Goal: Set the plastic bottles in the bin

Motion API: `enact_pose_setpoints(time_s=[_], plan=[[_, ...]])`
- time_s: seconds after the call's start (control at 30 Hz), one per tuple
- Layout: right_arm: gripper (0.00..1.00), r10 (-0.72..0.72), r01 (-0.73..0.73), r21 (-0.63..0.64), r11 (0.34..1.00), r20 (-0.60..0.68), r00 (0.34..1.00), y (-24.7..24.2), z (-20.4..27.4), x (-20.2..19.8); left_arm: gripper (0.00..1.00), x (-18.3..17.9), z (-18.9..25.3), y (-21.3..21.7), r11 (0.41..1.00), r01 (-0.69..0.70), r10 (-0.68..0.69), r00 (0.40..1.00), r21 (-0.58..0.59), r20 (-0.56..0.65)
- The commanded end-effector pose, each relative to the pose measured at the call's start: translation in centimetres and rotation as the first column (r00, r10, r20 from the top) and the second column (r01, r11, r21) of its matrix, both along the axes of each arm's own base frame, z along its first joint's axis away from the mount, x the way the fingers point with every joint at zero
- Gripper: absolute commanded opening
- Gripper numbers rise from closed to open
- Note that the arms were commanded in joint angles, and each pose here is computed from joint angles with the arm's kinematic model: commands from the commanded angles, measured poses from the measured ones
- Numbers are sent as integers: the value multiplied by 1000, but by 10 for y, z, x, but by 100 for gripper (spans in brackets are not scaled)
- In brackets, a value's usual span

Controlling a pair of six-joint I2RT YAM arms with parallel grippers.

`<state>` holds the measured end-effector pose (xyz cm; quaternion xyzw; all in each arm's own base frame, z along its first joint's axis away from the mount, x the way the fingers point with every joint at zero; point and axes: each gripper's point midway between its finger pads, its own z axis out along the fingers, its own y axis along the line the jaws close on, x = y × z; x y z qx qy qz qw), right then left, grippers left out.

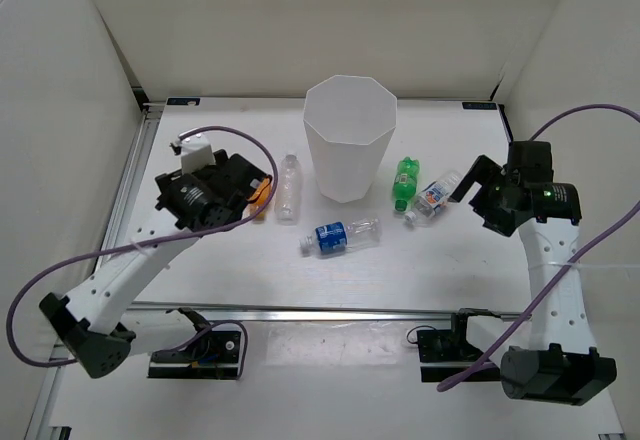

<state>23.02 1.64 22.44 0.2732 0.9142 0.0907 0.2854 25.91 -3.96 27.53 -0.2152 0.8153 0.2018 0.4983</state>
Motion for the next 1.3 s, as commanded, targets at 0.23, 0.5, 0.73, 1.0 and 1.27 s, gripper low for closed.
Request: enact_pose_setpoints(time_s=[0.23, 0.5, 0.73, 1.0, 1.27], plan=[[100, 126, -119, 95, 988, -69, 990, 20, -40, 45, 99, -15, -12, 16, 997, 33, -37, 997, -64, -65], [100, 153, -131, 136, 982, -166, 974, 19, -74, 108, 99, -14, -34, 32, 995, -33, 24, 996, -98, -90], [100, 112, -81, 137, 987, -240, 964, 13, -107, 150, 99, -16, -45, 33, 996, -46, 34, 985, -71, -168], [98, 88, -33, 140, 990, -408, 909, 7, -176, 143, 99, -23, -66, 38, 993, -116, 102, 960, -39, -261], [56, 70, -32, 105, 994, -385, 920, -12, -170, 142, 99, -15, -86, 35, 988, -152, 133, 929, -28, -345]])
